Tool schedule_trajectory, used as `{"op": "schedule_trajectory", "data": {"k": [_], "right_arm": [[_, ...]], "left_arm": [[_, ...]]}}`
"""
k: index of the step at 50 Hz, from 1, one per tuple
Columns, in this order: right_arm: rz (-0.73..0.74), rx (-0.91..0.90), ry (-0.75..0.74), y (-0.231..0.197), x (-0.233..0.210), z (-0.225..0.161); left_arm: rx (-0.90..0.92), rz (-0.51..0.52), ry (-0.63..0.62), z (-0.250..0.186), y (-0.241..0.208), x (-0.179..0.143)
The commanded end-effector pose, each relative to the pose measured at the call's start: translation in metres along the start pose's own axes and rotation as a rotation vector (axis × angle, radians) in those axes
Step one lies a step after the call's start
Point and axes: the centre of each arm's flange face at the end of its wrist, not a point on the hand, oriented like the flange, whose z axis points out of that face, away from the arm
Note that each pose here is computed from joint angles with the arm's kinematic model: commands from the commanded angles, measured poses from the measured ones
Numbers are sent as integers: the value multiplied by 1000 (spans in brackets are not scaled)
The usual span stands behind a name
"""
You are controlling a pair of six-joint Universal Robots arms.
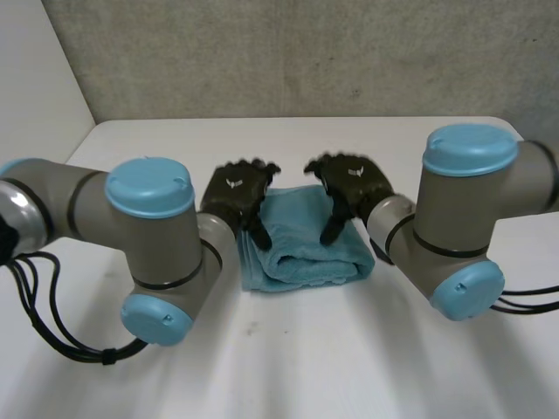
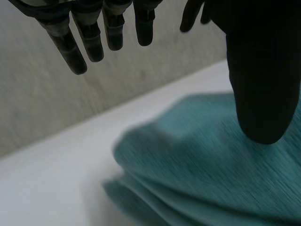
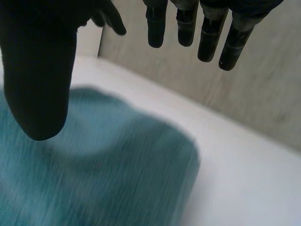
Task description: Fold the laundry
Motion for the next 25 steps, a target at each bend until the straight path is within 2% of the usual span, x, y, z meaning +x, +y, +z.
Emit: {"op": "schedule_trajectory", "data": {"k": [1, 8, 12, 16, 18, 19, 21, 24, 25], "right_arm": [[68, -185, 22, 44, 22, 16], [70, -168, 39, 37, 29, 18], [62, -140, 47, 26, 33, 17], [51, -21, 81, -23, 43, 1], [44, 22, 98, -40, 47, -7], [39, 64, 123, -56, 56, -15], [36, 102, 159, -71, 67, -24], [27, 176, 255, -100, 90, -48], [18, 203, 307, -111, 101, -59]], "left_arm": [[-144, -19, 15, -2, 36, 1], [-176, -12, -4, -6, 40, -7], [-134, -11, -17, -12, 15, -13], [-65, -15, -20, -19, -14, -15], [20, -20, -31, -31, -49, -20], [21, -20, -31, -31, -49, -20], [92, -29, -74, -44, -84, -38], [116, -34, -115, -51, -99, -54], [131, -38, -155, -58, -112, -70]]}}
